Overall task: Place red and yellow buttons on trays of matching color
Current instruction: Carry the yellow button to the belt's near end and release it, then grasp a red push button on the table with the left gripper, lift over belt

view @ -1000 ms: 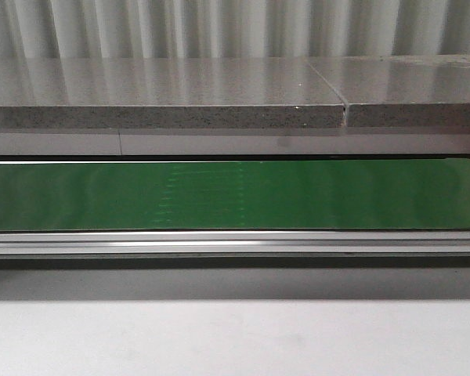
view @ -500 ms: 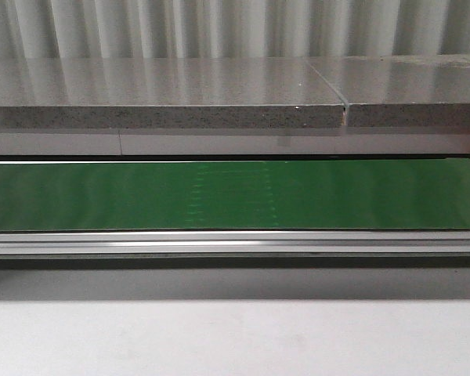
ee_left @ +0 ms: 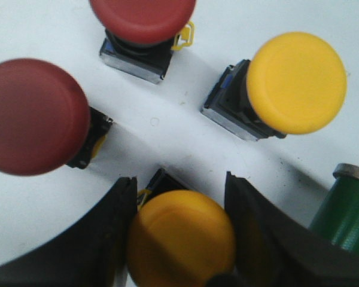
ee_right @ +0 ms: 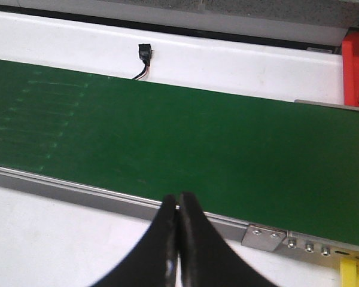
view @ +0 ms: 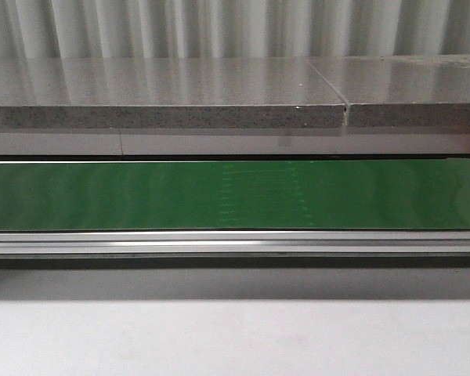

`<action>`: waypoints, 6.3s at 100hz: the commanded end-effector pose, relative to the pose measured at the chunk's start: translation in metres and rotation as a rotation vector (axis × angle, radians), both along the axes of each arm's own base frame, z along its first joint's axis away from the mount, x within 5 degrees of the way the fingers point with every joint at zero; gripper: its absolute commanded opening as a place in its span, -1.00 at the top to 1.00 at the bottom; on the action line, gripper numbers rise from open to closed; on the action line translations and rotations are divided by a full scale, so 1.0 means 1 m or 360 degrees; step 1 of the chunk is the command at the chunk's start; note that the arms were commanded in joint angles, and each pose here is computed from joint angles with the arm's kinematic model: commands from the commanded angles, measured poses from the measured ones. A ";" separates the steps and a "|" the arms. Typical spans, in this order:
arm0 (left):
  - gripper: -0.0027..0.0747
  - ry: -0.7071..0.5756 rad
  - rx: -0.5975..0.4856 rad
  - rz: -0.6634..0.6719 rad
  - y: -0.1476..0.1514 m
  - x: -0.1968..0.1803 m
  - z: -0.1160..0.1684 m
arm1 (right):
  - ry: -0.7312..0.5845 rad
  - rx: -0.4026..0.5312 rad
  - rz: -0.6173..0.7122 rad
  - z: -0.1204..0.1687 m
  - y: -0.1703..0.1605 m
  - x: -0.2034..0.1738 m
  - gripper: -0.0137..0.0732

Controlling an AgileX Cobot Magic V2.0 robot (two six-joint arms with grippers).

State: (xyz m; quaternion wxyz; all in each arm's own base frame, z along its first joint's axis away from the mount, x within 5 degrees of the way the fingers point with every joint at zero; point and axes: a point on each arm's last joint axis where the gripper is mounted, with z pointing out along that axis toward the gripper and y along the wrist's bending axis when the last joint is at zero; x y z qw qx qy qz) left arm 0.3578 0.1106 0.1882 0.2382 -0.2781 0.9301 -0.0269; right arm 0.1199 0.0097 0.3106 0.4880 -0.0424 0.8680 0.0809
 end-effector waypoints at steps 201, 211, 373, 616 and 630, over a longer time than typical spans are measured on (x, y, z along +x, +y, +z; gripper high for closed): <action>-0.55 -0.0163 0.0113 -0.0605 -0.093 -0.050 0.089 | -0.0117 0.0023 -0.0025 0.012 0.000 0.002 0.82; -0.73 -0.0171 0.0105 -0.0611 -0.094 -0.051 0.091 | -0.0117 0.0023 -0.0025 0.012 0.000 0.002 0.82; -0.72 -0.0070 0.0164 -0.0018 0.040 -0.033 0.053 | -0.0117 0.0023 -0.0025 0.012 0.000 0.002 0.82; 0.98 -0.0257 0.0235 -0.0601 -0.079 -0.052 0.128 | -0.0117 0.0023 -0.0025 0.012 0.000 0.002 0.82; 0.98 -0.0258 0.0238 -0.0598 -0.080 -0.054 0.113 | -0.0117 0.0023 -0.0025 0.012 0.000 0.002 0.82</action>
